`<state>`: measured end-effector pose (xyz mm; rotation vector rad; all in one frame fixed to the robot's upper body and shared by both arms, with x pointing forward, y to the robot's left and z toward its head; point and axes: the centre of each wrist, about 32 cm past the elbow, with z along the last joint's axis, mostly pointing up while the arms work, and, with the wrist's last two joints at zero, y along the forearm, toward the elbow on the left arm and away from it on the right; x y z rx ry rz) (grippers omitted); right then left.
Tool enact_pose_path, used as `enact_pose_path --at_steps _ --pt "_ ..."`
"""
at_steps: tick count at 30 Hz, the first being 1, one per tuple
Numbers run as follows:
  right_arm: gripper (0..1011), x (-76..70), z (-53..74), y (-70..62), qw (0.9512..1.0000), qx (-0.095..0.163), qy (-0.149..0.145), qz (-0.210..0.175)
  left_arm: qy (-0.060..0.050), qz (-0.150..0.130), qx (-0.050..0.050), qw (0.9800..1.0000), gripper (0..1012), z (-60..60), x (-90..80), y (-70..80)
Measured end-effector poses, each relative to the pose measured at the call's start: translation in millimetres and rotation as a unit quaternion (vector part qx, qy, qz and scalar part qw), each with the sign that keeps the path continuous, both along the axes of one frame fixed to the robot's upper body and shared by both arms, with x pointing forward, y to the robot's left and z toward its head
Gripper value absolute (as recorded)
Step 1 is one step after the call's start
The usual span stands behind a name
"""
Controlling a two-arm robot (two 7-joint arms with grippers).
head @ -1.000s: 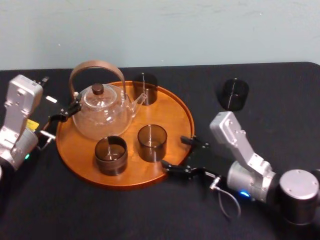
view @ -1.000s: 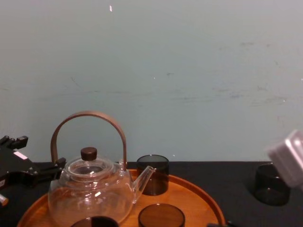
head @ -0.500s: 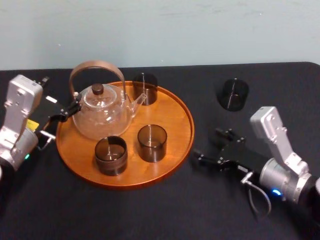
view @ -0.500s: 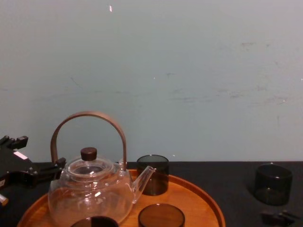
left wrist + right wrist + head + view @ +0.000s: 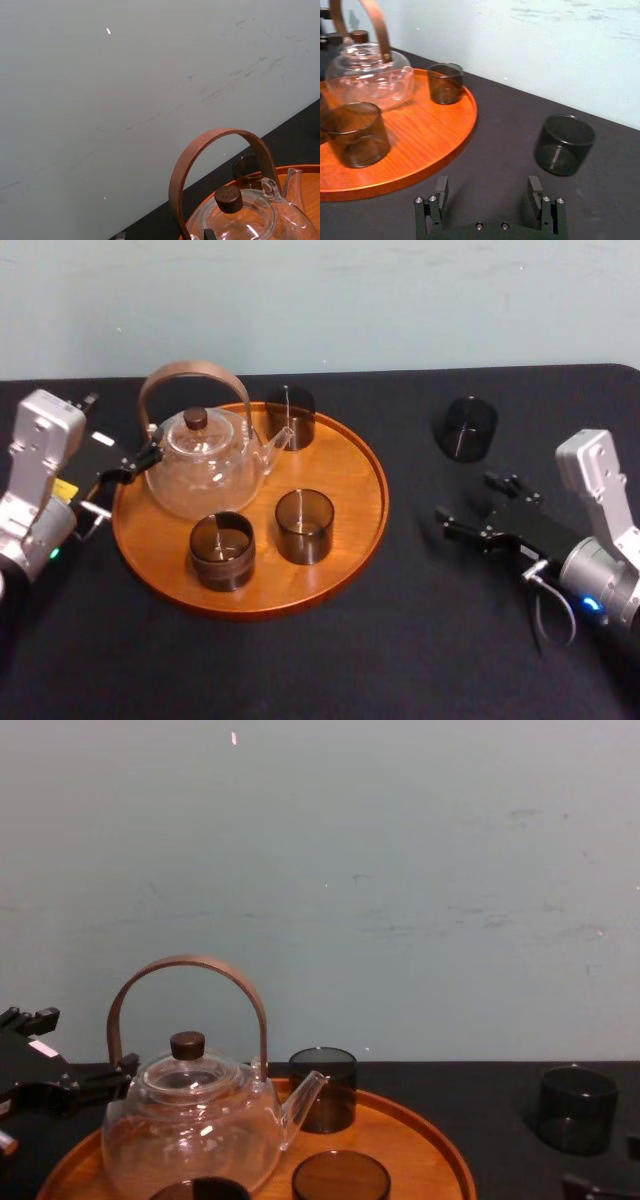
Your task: Pick up the glass from the table and place it on the tray.
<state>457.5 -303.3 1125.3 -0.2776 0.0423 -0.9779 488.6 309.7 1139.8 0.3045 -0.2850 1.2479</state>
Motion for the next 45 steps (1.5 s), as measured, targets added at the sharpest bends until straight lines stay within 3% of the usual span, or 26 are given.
enact_pose_path --at_steps 24,45 --pt "1002 12.6 -1.3 -26.5 0.998 0.016 0.004 -0.062 0.0 0.0 0.0 1.0 1010 0.0 0.0 0.0" --pt "1002 48.8 3.4 -28.2 0.996 0.016 0.008 -0.087 0.0 0.0 0.0 1.0 1009 0.0 0.0 0.0"
